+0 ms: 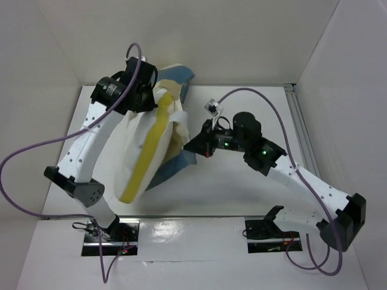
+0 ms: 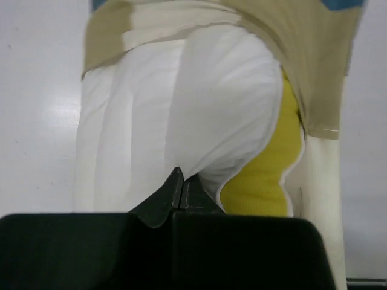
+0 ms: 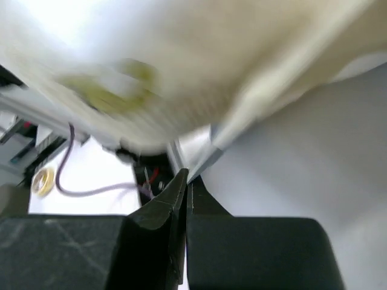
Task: Put the pillow into the pillowcase
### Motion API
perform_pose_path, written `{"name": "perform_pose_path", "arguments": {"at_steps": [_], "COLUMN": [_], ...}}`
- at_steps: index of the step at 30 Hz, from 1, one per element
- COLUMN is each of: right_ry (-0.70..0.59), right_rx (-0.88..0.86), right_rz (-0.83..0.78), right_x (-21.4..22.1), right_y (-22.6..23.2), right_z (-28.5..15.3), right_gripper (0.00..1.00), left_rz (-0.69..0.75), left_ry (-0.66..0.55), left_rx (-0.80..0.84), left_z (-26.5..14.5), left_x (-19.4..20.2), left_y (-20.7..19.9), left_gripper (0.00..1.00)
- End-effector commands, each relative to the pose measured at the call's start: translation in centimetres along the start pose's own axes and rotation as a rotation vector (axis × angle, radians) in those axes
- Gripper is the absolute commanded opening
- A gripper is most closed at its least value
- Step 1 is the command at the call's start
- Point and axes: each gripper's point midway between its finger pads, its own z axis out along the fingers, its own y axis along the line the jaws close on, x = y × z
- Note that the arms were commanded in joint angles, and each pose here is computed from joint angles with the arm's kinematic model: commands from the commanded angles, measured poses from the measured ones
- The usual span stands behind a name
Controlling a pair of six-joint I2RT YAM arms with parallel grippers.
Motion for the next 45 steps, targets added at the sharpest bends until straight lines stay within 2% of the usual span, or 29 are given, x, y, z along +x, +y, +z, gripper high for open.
{"name": "perform_pose_path", "arguments": {"at_steps": [1,5,9,12,15,18,21,24,25,26,28,29,31,32,37,40,43,44,45], "right_ry": [0.296,0.356,0.331,0.306,0.297,0.233,0.203,0.199,0.182,0.168,0.137,0.117,0.082,0.14,0.284,0.319,0.32,0.33,0.313], "right_rx": [0.088,0.145,0.19,0.197,0.209,0.177,0.13,-0.027,-0.096,-0.127,-0.182,-0.171,-0.117,-0.013,0.276,0.409,0.535,0.561,0.613], "right_rz": [0.256,0.237,0.197,0.183,0.158,0.092,0.07,0.03,-0.025,-0.041,-0.038,-0.028,-0.008,0.041,0.193,0.221,0.23,0.231,0.224], "right_x": [11.6,13.8,12.2,10.3,8.9,4.6,2.1,0.1,-0.2,-0.5,0.7,1.0,1.8,4.8,12.0,13.8,14.1,14.1,13.4], "right_y": [-4.0,-5.4,-6.4,-7.3,-8.0,-7.6,-6.8,-1.6,2.5,4.6,7.8,7.9,7.5,4.6,-2.4,-4.6,-6.4,-6.8,-7.6], "right_z": [0.4,0.3,-0.2,-0.5,-0.3,1.0,2.3,3.7,3.2,2.6,-0.3,-1.3,-4.3,-4.8,-8.0,-9.3,-10.5,-10.7,-11.0], "right_gripper": [0.0,0.0,0.0,0.0,0.0,0.0,0.0,0.0,0.0,0.0,0.0,0.0,0.0,0.0,0.0,0.0,0.0,0.1,0.34], "left_rz": [-0.074,-0.053,0.007,0.015,-0.001,-0.021,-0.04,-0.058,-0.06,-0.069,-0.068,-0.046,-0.018,-0.01,0.088,0.128,0.164,0.178,0.205], "left_ry": [-0.053,-0.016,0.033,0.024,-0.026,-0.066,-0.111,-0.138,-0.153,-0.159,-0.158,-0.127,-0.083,-0.058,0.07,0.147,0.19,0.208,0.217], "left_rx": [-0.058,-0.03,-0.049,-0.058,-0.066,-0.078,-0.102,-0.082,-0.06,-0.047,-0.008,-0.011,-0.014,-0.026,-0.095,-0.101,-0.078,-0.065,-0.04], "left_z": [1.5,3.6,4.6,4.3,3.2,1.8,0.1,-1.2,-2.0,-2.1,-1.5,0.0,2.1,4.2,10.7,12.4,12.6,12.4,12.2], "left_x": [0.5,2.4,5.1,5.2,3.6,2.0,0.4,-0.5,-0.8,-0.9,-0.9,0.1,1.7,2.7,9.4,13.1,14.9,15.8,16.1], "left_y": [-0.1,-2.0,-2.6,-2.5,-2.2,-1.0,0.1,0.1,-0.3,-0.8,-2.3,-3.2,-4.8,-5.9,-9.0,-10.3,-11.3,-11.7,-12.2], "left_gripper": [0.0,0.0,0.0,0.0,0.0,0.0,0.0,0.0,0.0,0.0,0.0,0.0,0.0,0.0,0.0,0.0,0.0,0.0,0.03]}}
